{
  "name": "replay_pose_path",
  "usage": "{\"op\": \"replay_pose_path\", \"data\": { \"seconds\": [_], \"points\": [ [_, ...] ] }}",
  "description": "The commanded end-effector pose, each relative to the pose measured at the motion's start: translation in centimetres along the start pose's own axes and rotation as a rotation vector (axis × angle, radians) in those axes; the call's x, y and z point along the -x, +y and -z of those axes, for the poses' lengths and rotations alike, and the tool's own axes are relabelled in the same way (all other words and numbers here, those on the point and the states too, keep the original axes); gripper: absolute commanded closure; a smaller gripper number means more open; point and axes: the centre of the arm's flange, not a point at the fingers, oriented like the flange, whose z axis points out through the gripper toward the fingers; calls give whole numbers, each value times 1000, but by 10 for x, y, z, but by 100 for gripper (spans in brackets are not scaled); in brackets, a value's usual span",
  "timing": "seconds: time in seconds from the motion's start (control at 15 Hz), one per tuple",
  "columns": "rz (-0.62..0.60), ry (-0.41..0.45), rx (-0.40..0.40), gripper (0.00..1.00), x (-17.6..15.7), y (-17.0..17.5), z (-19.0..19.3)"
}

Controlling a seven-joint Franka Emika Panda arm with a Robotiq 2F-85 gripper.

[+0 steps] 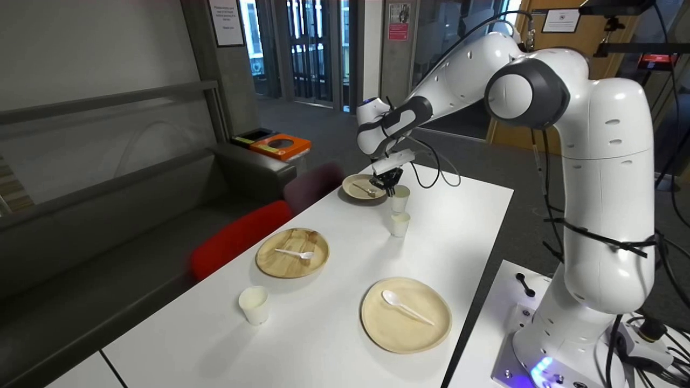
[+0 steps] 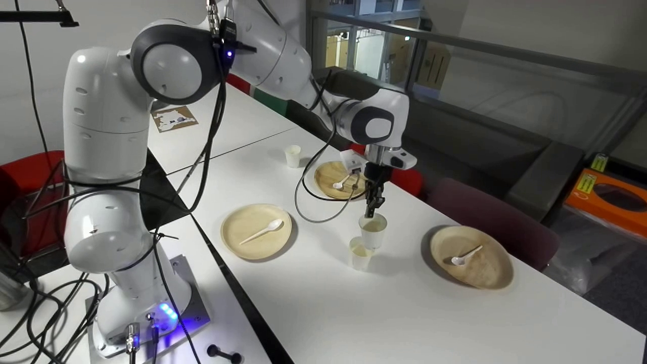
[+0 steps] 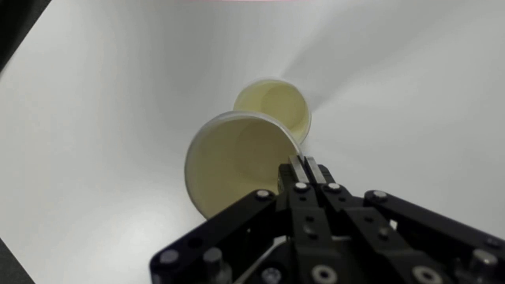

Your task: Move the middle cup to the right, then put the right and left cups in the middle cup

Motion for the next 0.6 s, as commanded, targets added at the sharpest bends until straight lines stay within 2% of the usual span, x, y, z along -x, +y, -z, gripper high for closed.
{"op": "replay_pose_path", "data": {
  "seconds": [0.0, 0.53],
  "points": [
    [-13, -2, -4, 99, -6, 6, 6],
    [44, -45, -4, 99, -1, 6, 4]
  ]
}}
